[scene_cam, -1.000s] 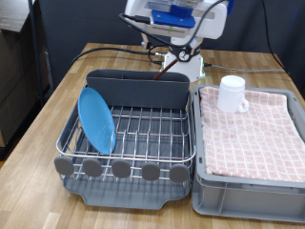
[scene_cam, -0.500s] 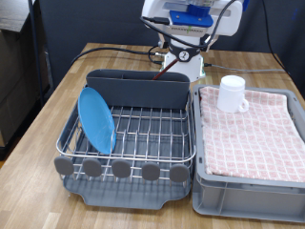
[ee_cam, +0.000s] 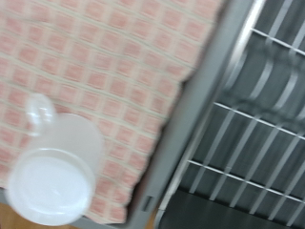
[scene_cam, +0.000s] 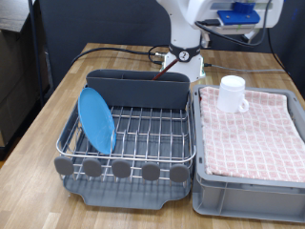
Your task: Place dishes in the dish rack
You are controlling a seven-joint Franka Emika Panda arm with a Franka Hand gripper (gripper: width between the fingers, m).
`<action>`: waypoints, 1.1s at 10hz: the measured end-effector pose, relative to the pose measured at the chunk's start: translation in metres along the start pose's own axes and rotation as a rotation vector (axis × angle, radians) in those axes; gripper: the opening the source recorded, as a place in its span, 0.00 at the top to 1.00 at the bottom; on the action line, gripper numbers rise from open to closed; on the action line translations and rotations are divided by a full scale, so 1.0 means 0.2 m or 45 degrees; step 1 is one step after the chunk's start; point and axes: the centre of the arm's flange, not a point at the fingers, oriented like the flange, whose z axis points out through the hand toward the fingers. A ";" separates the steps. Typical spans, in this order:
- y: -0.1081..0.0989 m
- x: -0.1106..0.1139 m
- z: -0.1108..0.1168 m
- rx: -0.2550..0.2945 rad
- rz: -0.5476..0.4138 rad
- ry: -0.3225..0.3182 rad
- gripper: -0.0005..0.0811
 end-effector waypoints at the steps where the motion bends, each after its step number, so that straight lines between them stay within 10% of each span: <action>1: -0.07 -0.05 0.00 0.011 0.000 -0.008 0.01; 11: -0.39 -0.34 0.03 -0.093 0.017 0.014 0.01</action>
